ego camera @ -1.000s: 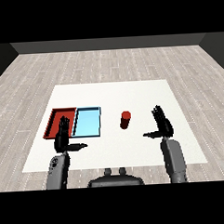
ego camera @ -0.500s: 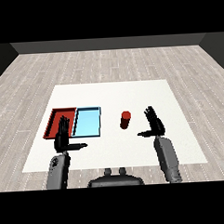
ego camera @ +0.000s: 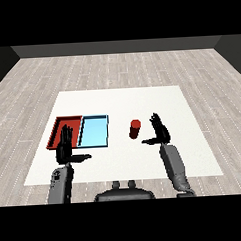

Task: Pick the red can and put it in the red box

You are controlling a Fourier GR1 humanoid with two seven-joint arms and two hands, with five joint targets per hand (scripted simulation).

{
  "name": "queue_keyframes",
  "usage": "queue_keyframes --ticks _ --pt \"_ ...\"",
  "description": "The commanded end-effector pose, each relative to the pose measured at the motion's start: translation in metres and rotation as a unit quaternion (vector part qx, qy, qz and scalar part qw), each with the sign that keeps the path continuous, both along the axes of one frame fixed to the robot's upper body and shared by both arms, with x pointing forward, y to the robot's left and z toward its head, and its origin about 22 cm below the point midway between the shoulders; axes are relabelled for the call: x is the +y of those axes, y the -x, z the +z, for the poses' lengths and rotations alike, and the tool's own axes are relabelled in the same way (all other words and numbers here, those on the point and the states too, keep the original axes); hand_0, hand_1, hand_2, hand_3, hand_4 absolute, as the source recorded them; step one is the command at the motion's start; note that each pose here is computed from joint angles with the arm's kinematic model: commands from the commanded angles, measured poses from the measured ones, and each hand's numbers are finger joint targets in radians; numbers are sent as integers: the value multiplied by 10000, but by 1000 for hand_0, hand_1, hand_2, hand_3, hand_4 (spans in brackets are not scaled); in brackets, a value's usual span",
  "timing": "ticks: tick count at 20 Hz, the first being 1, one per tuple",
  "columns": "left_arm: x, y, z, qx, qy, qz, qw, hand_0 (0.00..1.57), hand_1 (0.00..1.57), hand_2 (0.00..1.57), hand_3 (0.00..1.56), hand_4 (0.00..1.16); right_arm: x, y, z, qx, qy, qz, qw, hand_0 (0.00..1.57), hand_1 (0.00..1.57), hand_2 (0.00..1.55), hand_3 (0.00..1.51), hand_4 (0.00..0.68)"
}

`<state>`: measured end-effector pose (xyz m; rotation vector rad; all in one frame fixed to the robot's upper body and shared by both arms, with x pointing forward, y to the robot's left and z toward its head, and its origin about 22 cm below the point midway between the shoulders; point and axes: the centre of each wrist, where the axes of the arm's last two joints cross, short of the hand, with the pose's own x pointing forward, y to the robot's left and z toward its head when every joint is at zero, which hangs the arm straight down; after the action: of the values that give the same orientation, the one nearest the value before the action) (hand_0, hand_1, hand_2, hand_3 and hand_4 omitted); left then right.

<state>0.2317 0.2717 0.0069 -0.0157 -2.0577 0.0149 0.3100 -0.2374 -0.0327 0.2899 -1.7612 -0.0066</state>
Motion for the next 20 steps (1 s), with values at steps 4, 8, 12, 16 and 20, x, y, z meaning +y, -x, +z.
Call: queue_keyframes --ticks 4,8,12,16,20 --pt "35 -54 54 26 102 -41 9999 0 0 0 0 0 331 -97 -195 42 148 111 9998 0 0 0 0 0" --pt "38 -19 -15 4 90 21 10000 0 0 0 0 0 438 -64 -205 219 -101 131 9996 0 0 0 0 0" --pt "-207 -49 -102 -42 93 51 9999 0 0 0 0 0 414 -189 -339 159 -123 19 9998 0 0 0 0 0" --pt "72 61 202 2 119 19 9999 0 0 0 0 0 474 -133 -295 165 -117 113 9997 0 0 0 0 0" --pt "102 -25 117 -1 47 4 10000 0 0 0 0 0 341 -134 -455 433 -272 105 9986 0 0 0 0 0"
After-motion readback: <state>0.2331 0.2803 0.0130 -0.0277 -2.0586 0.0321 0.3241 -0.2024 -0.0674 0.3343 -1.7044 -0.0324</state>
